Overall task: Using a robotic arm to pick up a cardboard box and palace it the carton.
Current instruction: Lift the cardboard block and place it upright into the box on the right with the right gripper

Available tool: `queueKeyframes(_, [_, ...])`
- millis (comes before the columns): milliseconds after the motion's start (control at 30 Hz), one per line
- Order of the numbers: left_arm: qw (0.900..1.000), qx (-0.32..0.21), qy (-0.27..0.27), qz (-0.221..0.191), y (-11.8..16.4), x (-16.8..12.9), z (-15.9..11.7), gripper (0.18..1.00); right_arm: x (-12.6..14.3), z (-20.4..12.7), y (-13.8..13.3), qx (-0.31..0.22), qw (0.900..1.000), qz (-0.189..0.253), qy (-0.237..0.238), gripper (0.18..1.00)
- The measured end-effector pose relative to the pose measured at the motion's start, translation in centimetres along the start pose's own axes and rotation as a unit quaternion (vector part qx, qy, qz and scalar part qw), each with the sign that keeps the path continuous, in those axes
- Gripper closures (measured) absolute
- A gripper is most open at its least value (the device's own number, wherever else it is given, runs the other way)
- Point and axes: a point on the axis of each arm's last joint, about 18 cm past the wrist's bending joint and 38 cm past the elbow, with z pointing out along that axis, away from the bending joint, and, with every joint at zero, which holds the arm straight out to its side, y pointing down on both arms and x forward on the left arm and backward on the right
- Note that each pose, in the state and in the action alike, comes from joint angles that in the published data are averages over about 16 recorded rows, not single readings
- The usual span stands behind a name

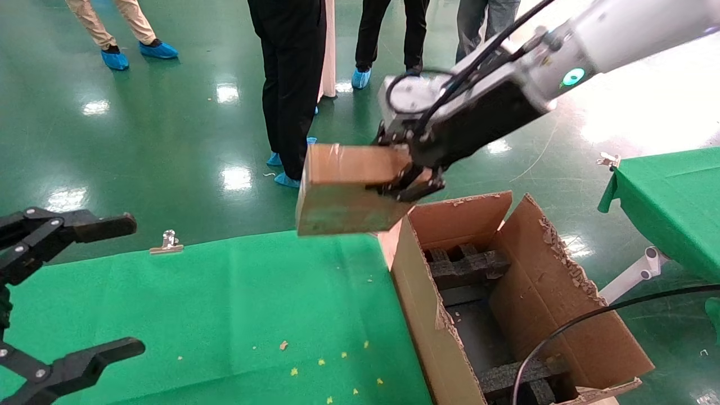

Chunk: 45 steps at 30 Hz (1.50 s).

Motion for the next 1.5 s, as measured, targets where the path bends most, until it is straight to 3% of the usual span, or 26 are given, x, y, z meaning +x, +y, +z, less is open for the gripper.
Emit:
queueKeyframes(233, [1.0, 0.0, 0.0, 0.0, 0.0, 0.0, 0.0, 0.184, 0.3, -2.4, 0.7, -0.009, 1.0, 0.002, 0.019, 0.827])
queueKeyframes(533, [1.0, 0.0, 0.0, 0.0, 0.0, 0.0, 0.0, 0.184, -0.6, -5.4, 4.0, -0.041, 0.998, 0.028, 0.034, 0.828])
queueKeyframes(1100, [1.0, 0.0, 0.0, 0.0, 0.0, 0.0, 0.0, 0.184, -5.8, -12.1, 12.8, -0.13, 0.982, 0.128, 0.052, 0.83])
queueKeyframes(1500, [1.0, 0.0, 0.0, 0.0, 0.0, 0.0, 0.0, 0.184, -8.0, -12.9, 14.9, -0.153, 0.975, 0.159, 0.04, 0.831])
